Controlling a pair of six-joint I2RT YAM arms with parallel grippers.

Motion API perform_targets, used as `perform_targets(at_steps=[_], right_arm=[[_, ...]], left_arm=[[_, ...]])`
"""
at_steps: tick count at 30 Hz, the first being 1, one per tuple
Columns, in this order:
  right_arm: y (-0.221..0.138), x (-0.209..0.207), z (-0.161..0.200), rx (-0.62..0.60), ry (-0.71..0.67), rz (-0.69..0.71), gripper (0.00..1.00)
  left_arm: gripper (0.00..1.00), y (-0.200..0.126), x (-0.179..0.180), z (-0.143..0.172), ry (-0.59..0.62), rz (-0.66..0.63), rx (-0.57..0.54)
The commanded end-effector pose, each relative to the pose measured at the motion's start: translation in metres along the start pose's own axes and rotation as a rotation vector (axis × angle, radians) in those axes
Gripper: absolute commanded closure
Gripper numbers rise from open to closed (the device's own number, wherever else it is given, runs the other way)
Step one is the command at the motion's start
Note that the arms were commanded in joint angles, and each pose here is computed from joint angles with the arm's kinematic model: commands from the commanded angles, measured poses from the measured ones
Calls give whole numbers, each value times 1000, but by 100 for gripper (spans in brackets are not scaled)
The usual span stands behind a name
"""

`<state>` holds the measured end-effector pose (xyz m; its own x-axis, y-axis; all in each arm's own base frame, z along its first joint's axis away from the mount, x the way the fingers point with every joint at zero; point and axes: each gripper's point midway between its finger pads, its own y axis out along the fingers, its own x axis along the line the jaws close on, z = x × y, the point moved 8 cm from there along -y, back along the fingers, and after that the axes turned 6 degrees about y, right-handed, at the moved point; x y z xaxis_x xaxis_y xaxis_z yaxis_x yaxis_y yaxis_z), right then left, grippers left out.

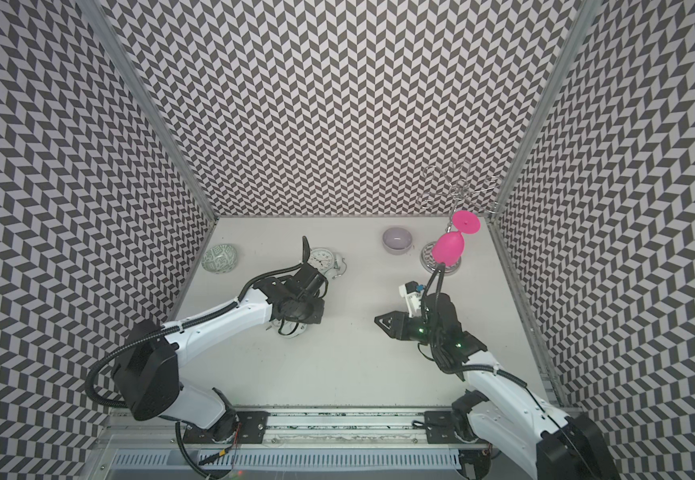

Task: Insert the battery into the alarm
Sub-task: Adjust the alarm at the center of the board, then reset both arms

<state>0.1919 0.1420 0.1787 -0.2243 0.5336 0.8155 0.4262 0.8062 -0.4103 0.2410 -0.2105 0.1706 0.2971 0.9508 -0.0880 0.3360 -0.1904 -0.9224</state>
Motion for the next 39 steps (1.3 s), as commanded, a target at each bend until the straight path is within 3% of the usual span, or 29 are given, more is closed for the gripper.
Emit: perform_targets(at_steps=[1, 11, 16, 19, 22, 25, 29, 33, 36, 39], right_arm=[[-5, 2, -1, -30, -16, -27, 58], [-6, 0, -2, -30, -8, -22, 59], [-10, 4, -6, -56, -16, -32, 58], [-14, 5, -10, -97, -9, -35, 56], [-17, 7, -18, -143, -5, -28, 52], [-20, 7, -30, -193, -23, 9, 44], [-26, 6, -52, -338, -127, 137, 34], [-44, 0, -78, -595, -240, 341, 20], [-61, -10, -89, -787, -321, 520, 11], [-74, -28, -91, -959, -339, 684, 8]], left_arm=[[100, 15, -24, -7, -52, 152, -49], [100, 64, -42, -3, -53, 216, -9], [67, 62, -45, -5, -42, 242, -17], [53, 50, -47, -9, -38, 270, -46], [31, 30, -49, -14, -30, 310, -92], [13, -2, -49, -22, 1, 364, -214], [1, -45, -28, -29, 17, 378, -455], [1, -74, 18, -30, 22, 312, -694], [1, -90, 65, -29, -28, 105, -854], [1, -95, 103, -18, -77, -24, -973]])
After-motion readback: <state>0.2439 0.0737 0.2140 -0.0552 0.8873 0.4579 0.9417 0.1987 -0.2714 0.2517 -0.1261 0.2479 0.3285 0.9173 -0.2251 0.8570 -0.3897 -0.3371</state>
